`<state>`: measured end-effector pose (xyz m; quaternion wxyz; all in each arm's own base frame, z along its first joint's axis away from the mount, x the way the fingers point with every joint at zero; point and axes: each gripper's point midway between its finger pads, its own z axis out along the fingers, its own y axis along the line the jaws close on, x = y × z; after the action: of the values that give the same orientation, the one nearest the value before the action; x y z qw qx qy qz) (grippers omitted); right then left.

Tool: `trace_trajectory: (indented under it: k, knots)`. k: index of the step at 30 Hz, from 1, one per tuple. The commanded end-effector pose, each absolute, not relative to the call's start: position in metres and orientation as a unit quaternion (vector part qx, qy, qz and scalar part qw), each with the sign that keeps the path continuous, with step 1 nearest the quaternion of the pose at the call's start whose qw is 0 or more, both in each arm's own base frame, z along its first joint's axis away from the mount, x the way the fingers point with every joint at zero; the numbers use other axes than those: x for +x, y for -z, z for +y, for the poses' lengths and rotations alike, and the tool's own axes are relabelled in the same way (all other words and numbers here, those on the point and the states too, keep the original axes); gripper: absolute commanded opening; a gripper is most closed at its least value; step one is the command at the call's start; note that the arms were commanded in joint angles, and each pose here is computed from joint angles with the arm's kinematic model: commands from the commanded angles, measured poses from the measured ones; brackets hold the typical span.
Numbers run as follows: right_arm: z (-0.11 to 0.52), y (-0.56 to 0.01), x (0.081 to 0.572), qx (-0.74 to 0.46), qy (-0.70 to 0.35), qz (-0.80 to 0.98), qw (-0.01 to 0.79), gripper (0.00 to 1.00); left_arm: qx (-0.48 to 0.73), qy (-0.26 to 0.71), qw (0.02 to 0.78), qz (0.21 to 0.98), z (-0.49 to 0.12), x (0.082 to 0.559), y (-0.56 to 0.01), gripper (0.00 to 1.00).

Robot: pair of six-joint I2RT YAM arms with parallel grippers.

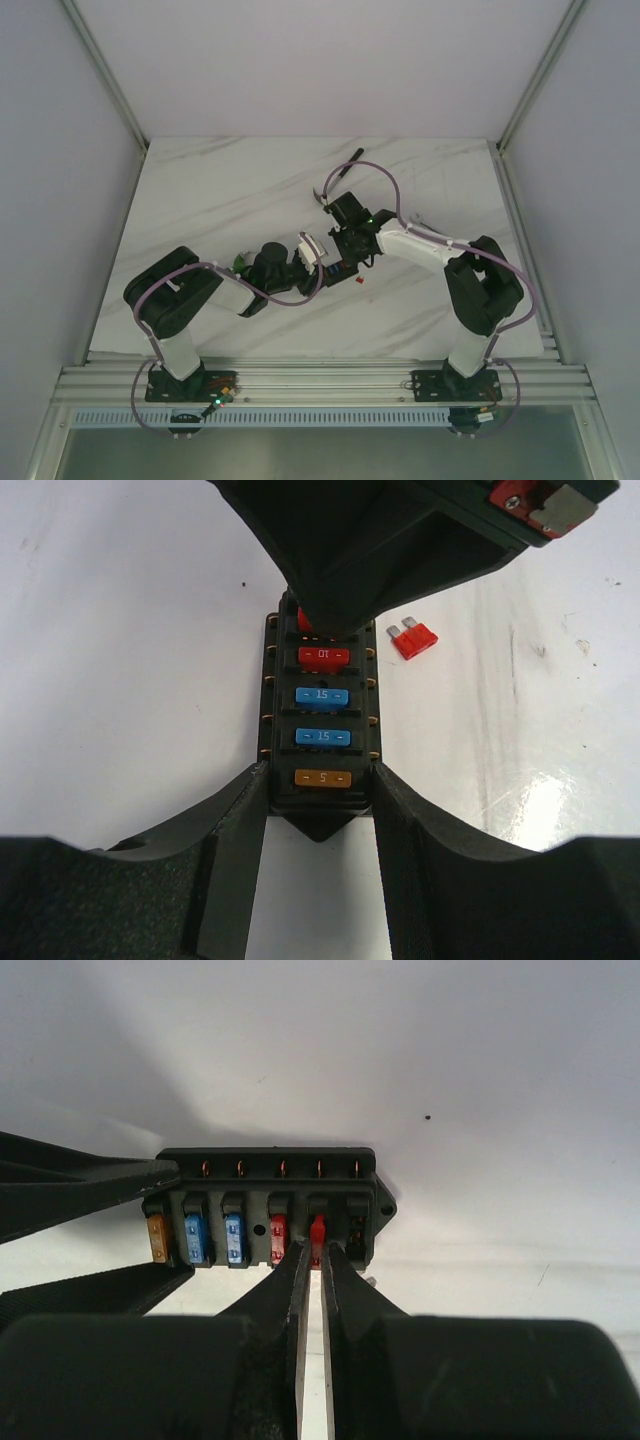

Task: Snap on the fuse box
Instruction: Adjust the fuse in the fuse box base.

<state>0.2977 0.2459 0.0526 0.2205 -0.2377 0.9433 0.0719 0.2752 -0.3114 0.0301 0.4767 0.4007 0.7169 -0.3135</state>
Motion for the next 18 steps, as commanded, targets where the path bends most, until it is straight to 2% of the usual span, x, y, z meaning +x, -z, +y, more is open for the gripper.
trace_trajectory:
  k: [1,18]
  knots:
    - [0.233,-0.041,0.3,-0.241,-0.041,0.95,0.195,0.0,0.412,0.311,0.438,0.736,-0.306,0.264,-0.008,0.53]
    - [0.214,0.003,0.293,-0.254,0.006,0.958,0.136,0.0,0.416,0.314,0.434,0.735,-0.306,0.263,-0.006,0.53]
